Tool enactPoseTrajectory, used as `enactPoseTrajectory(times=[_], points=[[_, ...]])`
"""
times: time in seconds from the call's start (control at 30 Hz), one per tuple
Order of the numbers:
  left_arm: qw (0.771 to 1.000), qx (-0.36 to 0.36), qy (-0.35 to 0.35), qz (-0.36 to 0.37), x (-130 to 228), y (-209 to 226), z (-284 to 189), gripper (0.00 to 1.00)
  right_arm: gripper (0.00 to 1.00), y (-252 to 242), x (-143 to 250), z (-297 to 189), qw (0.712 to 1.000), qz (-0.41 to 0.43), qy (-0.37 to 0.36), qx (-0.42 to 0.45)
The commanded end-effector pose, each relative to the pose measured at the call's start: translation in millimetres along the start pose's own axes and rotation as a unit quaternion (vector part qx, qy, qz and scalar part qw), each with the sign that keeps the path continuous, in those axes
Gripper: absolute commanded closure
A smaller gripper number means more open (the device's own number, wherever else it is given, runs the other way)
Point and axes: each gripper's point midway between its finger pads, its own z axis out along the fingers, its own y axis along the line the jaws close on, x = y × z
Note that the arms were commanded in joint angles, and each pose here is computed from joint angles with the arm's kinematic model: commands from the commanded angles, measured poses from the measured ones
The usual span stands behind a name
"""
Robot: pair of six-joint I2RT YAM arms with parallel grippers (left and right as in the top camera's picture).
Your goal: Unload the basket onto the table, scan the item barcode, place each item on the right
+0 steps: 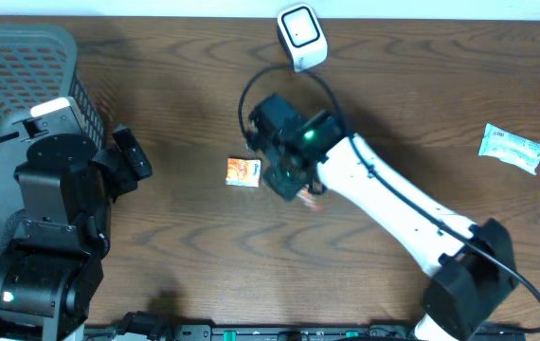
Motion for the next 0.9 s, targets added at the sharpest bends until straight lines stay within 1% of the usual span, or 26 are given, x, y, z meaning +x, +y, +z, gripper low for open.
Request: enactPoseTrajectory(times=[0.0, 0.1, 0.17, 0.3, 0.37, 0.47, 0.53, 0.57, 0.6, 0.63, 0.67, 0.73, 0.8, 0.87], points=[[1.0, -0.006, -0.004, 0.006, -2.4, 3.1, -1.8, 0.02, 0.99, -3.0, -32.7, -39.2, 0.994, 0.029, -0.084, -0.058], [1.0, -0.006, -0.004, 0.006, -2.4, 3.1, -1.8, 0.02, 0.99, -21.4, -49.0, -44.8, 0.985, 0.065, -0.124, -0.096], [1.0, -0.006, -0.004, 0.006, -2.5, 3.1, -1.8, 0.02, 0.99, -35.4, -62.6, -52.9, 0.974, 0.082, -0.162, -0.133], [1.0, -0.006, -0.004, 0.006, -2.4, 3.1, -1.8, 0.02, 0.99, -61.8, -94.6, -81.1, 0.939, 0.089, -0.262, -0.205], [1.0, -0.006, -0.004, 0.006, -2.4, 3.1, -1.8, 0.02, 0.99, -80.4, -106.2, -91.8, 0.922, 0.107, -0.299, -0.22], [1.0, -0.006, -0.004, 0.006, -2.5, 3.1, -1.8, 0.02, 0.99, -99.3, -110.4, -93.5, 0.91, 0.134, -0.314, -0.234], [1.0, -0.006, -0.004, 0.006, -2.4, 3.1, -1.8, 0.02, 0.98, -99.1, -105.7, -84.7, 0.914, 0.136, -0.299, -0.237], [1.0, -0.006, -0.004, 0.006, -2.4, 3.1, -1.8, 0.02, 0.94, -95.5, -102.2, -76.9, 0.919, 0.128, -0.288, -0.237], [1.0, -0.006, -0.004, 0.006, -2.4, 3.1, -1.8, 0.02, 0.84, -92.2, -98.0, -69.7, 0.924, 0.126, -0.274, -0.236], [1.0, -0.006, -0.004, 0.006, -2.4, 3.1, -1.8, 0.02, 0.65, -91.3, -93.5, -57.6, 0.93, 0.134, -0.254, -0.229], [1.0, -0.006, -0.004, 0.006, -2.5, 3.1, -1.8, 0.02, 0.42, -91.5, -89.1, -46.4, 0.936, 0.145, -0.235, -0.218], [1.0, -0.006, -0.004, 0.006, -2.4, 3.1, -1.8, 0.02, 0.06, -97.7, -80.9, -20.5, 0.941, 0.197, -0.193, -0.196], [1.0, -0.006, -0.004, 0.006, -2.4, 3.1, -1.8, 0.02, 0.06, -102.1, -76.7, 2.4, 0.936, 0.249, -0.161, -0.191], [1.0, -0.006, -0.004, 0.006, -2.4, 3.1, -1.8, 0.02, 0.07, -103.0, -77.1, 24.3, 0.929, 0.28, -0.141, -0.198]])
